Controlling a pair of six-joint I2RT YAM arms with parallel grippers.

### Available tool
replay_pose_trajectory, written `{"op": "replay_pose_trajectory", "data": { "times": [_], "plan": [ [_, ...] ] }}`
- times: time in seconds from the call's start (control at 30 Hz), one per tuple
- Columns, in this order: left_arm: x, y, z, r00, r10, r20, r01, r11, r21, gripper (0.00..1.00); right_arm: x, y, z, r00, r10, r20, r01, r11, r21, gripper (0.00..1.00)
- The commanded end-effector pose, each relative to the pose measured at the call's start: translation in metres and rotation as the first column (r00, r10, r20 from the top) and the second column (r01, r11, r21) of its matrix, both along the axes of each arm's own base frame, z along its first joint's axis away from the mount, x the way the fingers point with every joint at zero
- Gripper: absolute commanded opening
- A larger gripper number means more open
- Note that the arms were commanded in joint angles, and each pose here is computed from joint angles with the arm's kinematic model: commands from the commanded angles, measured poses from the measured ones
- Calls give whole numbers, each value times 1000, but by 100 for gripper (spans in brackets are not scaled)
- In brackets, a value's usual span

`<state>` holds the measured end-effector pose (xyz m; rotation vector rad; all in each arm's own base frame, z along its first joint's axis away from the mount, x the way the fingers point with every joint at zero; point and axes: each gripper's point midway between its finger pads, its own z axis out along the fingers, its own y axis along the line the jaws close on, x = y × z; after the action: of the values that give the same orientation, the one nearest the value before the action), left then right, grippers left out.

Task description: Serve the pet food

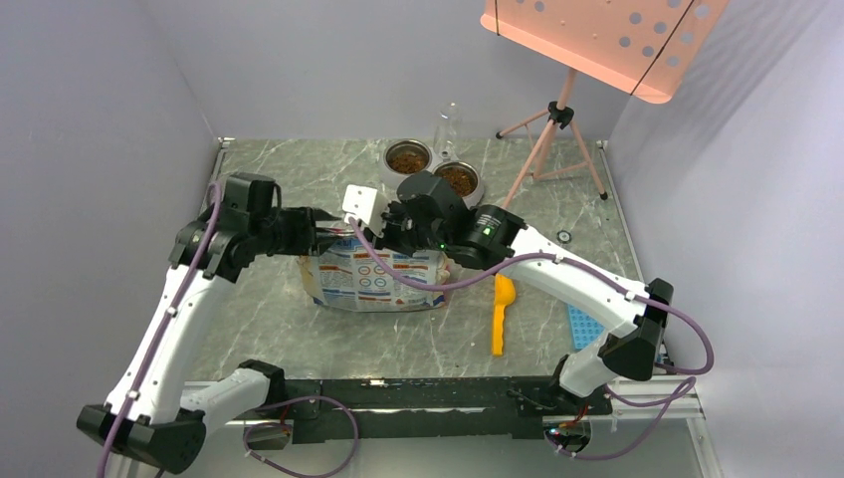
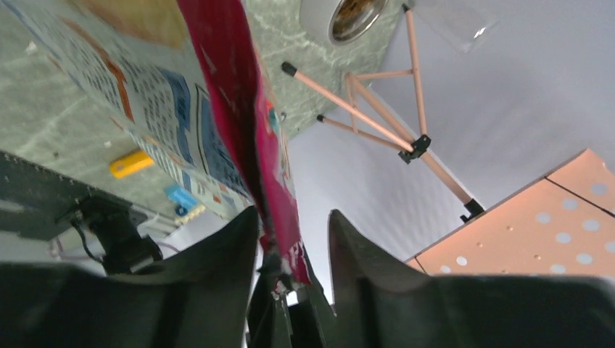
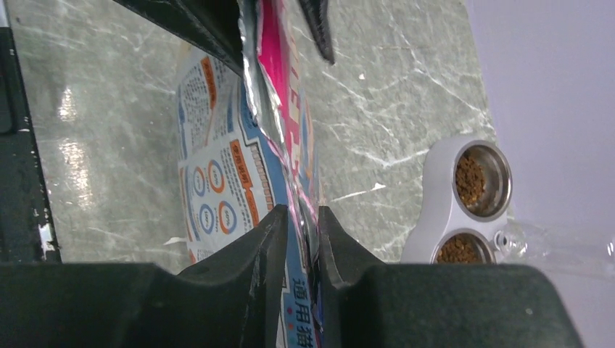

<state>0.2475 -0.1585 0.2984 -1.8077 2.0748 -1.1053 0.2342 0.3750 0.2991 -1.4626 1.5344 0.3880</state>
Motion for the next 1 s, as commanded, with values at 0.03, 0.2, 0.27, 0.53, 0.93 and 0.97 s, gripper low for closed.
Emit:
{"op": "replay_pose_trajectory", "data": {
  "times": [0.03,0.2,0.27,0.53,0.93,0.97],
  "plan": [
    [9,24,15,986,120,116,-119,993,-15,52,-12,17,21,999,50,12,-51,996,77,24],
    [13,33,14,980,149,132,-150,989,-3,45,-15,15,14,999,53,1,-53,997,63,23],
    [13,34,9,982,146,122,-148,989,6,28,-15,18,12,998,56,1,-56,997,60,25],
    [2,45,13,987,143,67,-149,984,100,0,-15,46,6,997,68,35,-69,997,28,50],
    [5,58,-1,980,164,113,-175,980,95,57,2,70,19,995,-10,101,7,999,32,0],
    [7,60,-1,977,172,125,-185,978,101,44,-4,72,16,995,20,97,-22,1000,20,0]
  ]
}}
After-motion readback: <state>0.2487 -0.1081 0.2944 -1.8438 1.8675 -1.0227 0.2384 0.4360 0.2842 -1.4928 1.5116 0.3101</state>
